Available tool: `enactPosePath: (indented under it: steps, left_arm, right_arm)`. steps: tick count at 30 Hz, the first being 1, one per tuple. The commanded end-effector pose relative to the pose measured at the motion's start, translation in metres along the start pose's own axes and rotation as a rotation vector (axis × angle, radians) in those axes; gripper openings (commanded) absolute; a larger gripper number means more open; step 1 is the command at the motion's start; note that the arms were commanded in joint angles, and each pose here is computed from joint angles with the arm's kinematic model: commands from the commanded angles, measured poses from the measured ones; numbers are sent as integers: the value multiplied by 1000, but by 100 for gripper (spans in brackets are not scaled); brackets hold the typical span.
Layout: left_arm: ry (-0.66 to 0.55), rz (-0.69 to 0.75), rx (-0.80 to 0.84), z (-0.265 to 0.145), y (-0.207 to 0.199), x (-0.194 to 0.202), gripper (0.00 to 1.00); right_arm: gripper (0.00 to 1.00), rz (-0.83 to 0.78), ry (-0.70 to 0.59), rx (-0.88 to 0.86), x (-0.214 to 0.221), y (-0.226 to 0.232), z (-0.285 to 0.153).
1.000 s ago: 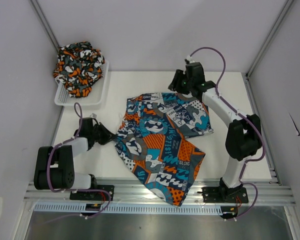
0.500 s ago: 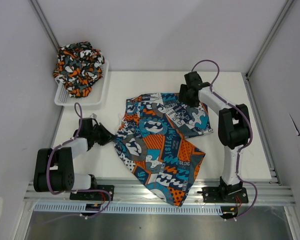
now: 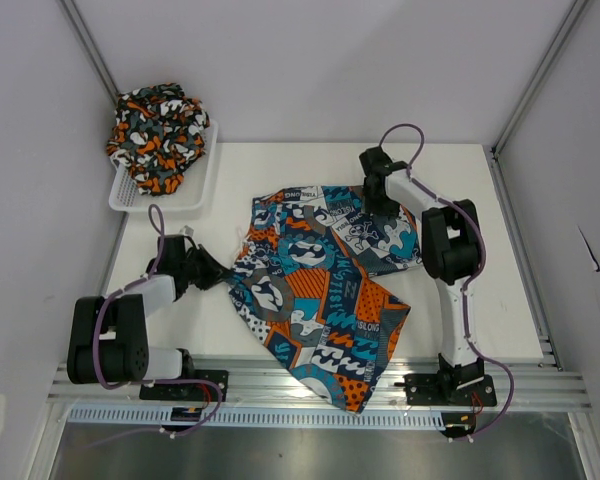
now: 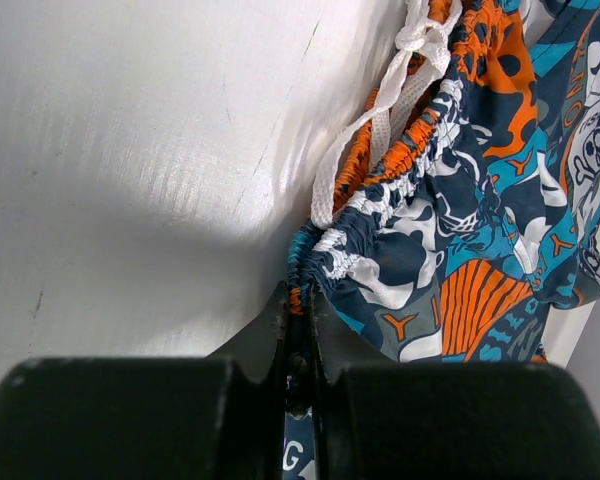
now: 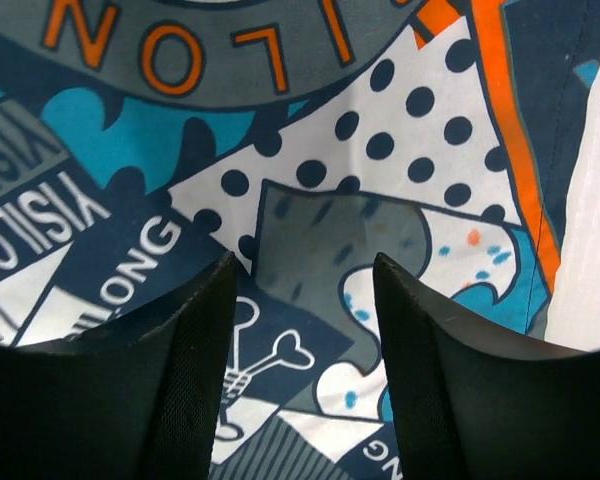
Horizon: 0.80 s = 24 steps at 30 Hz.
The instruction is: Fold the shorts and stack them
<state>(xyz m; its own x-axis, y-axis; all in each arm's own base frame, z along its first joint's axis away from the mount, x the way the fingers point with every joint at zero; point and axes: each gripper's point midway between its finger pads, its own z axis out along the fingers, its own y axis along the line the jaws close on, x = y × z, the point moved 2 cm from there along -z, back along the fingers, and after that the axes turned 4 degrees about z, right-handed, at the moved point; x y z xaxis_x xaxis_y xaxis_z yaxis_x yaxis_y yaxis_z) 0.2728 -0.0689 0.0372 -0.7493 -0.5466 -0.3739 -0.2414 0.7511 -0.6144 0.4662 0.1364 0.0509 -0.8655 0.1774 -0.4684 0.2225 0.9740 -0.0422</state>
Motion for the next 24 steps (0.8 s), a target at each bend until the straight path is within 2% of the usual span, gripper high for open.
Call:
enactPosePath:
  steps: [1,7,8,11,12,17,20,24]
  left_arm:
    - [-54,34,14,0,-7,-20,9]
    - [-55,27,22,4,-9,-25,9]
    - [-50,23,20,5,-8,-24,9]
    - [-51,18,24,8,-9,-28,9]
    - [-47,16,27,10,-10,-28,9]
    - [-44,8,30,16,-11,-34,8]
    - [-48,7,33,19,-13,-40,8]
    - [-48,0,33,23,-15,-45,8]
  right_arm:
    - [57,-21,-17,32,-13,-2,-3]
    - [41,-25,-10,25,-25,1,2]
    - [35,-32,10,36,-21,1,10]
    - [27,-32,24,38,-25,1,15]
    - [22,-36,39,35,-22,2,20]
    - [17,-22,56,-3,-27,2,28]
    - [7,-12,69,-23,-31,2,33]
    - [0,6,68,-31,-39,3,40]
